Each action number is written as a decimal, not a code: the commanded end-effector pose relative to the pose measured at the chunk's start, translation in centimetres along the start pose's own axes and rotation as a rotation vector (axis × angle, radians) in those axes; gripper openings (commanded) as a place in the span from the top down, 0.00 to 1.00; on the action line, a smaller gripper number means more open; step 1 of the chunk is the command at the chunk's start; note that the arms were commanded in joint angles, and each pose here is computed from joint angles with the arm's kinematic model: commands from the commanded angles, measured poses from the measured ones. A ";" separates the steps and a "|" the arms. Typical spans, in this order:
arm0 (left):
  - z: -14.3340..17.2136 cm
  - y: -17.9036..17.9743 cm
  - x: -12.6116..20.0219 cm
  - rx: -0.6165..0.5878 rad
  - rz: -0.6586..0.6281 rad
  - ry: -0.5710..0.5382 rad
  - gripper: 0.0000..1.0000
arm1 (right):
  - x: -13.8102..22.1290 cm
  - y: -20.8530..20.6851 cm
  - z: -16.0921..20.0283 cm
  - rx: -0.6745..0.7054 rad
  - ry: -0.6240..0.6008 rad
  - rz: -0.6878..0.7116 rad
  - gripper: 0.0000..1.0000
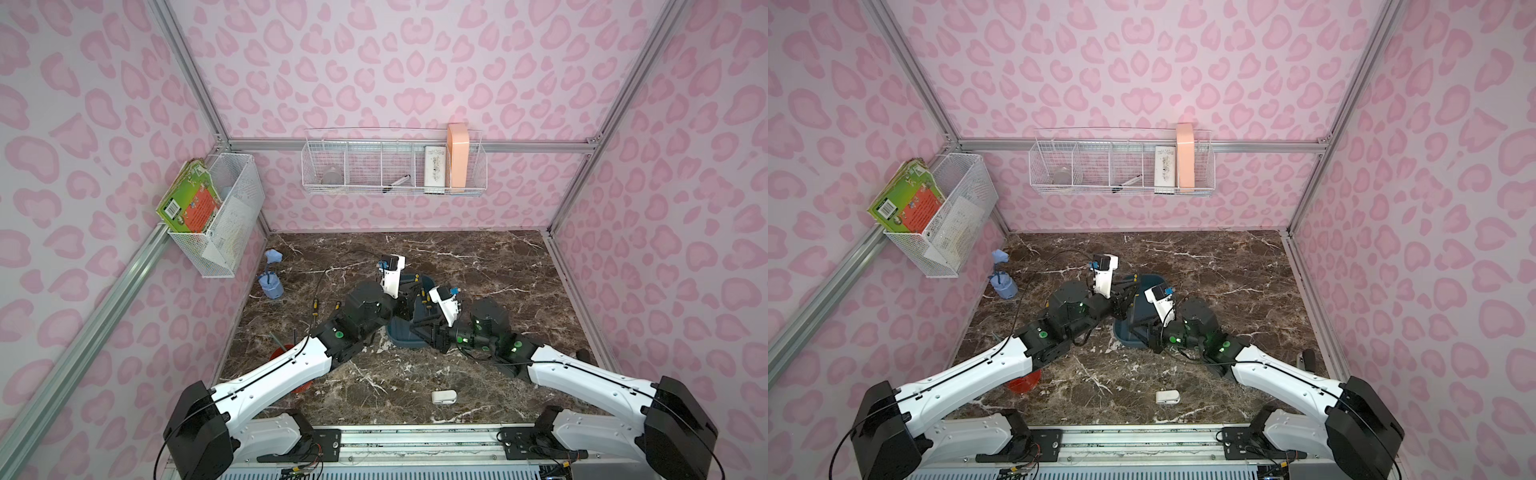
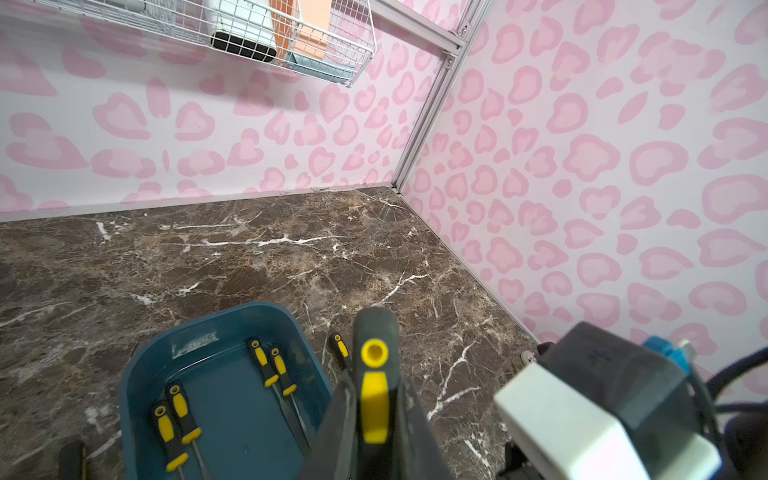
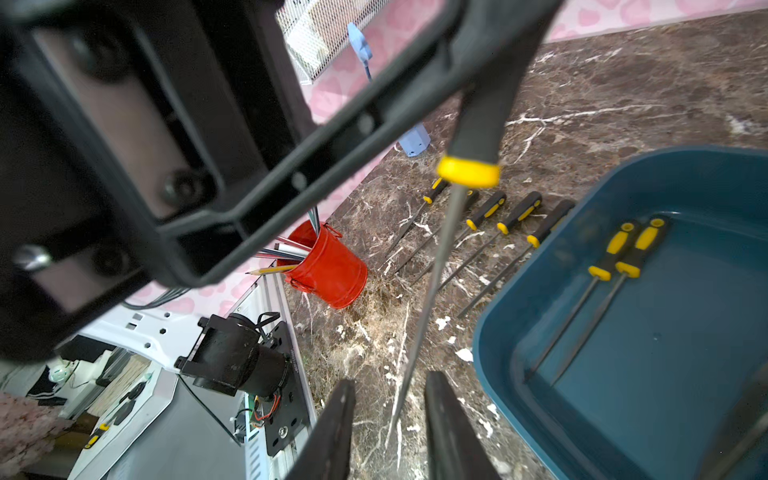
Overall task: Take the file tool out of the storage box
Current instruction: Pick up the file tool from the storage box, then place the file tool at the center of the board.
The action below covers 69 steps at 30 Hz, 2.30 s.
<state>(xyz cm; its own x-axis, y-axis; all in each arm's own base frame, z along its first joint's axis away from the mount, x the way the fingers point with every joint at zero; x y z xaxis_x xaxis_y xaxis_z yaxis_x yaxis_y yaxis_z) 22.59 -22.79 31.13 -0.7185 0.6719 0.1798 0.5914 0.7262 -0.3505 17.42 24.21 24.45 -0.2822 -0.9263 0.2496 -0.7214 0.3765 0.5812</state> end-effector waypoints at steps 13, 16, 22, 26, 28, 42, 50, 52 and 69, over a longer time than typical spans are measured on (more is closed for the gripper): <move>-0.2 0.6 -1.1 -0.037 -0.100 0.001 1.00 | -2.4 -0.9 0.1 -0.020 0.029 0.005 0.86; -0.1 0.5 -1.0 -0.029 -0.088 0.000 1.00 | -2.6 -1.2 0.4 -0.027 0.031 0.009 0.88; -0.2 0.6 -0.4 -0.031 -0.101 0.000 1.00 | -2.2 -1.1 0.4 -0.025 0.024 0.019 1.00; 0.3 0.8 -0.3 -0.029 -0.100 0.012 0.79 | -1.8 -1.3 0.5 -0.020 0.039 0.052 1.00; 0.3 0.7 -0.3 -0.032 -0.097 0.032 0.64 | -1.6 -1.6 0.5 -0.022 0.050 0.081 1.00; 1.7 1.3 1.0 0.018 -0.144 0.217 0.05 | 5.8 -11.4 2.7 -0.281 0.424 0.764 1.00; 2.2 1.4 -0.9 -0.023 -0.160 0.360 0.06 | 5.8 -16.2 5.1 -0.447 0.622 0.766 1.00; 2.5 1.7 -1.4 -0.023 -0.167 0.391 0.07 | 5.5 -16.8 5.5 -0.480 0.653 0.752 1.00; 3.5 3.2 -3.3 0.010 -0.118 0.547 0.07 | 5.9 -19.0 4.9 -0.696 0.646 0.630 1.00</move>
<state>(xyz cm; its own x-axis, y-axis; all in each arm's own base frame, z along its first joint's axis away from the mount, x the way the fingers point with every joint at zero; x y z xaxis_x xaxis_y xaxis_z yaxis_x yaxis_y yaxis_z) 25.88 -23.23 26.23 -0.5200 0.5520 0.6518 0.4866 0.8186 -0.3051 26.42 11.64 11.10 0.0288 -0.4302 0.9023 -0.0363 0.9016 0.4310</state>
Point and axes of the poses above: each gripper's point midway between its finger pads, its own x axis back along the fingers, its own y axis along the line the jaws close on, z = x × y, the point moved 10 cm from there along x, back along the fingers, and after that the axes turned 2 degrees about -x, right-handed, at the moved point
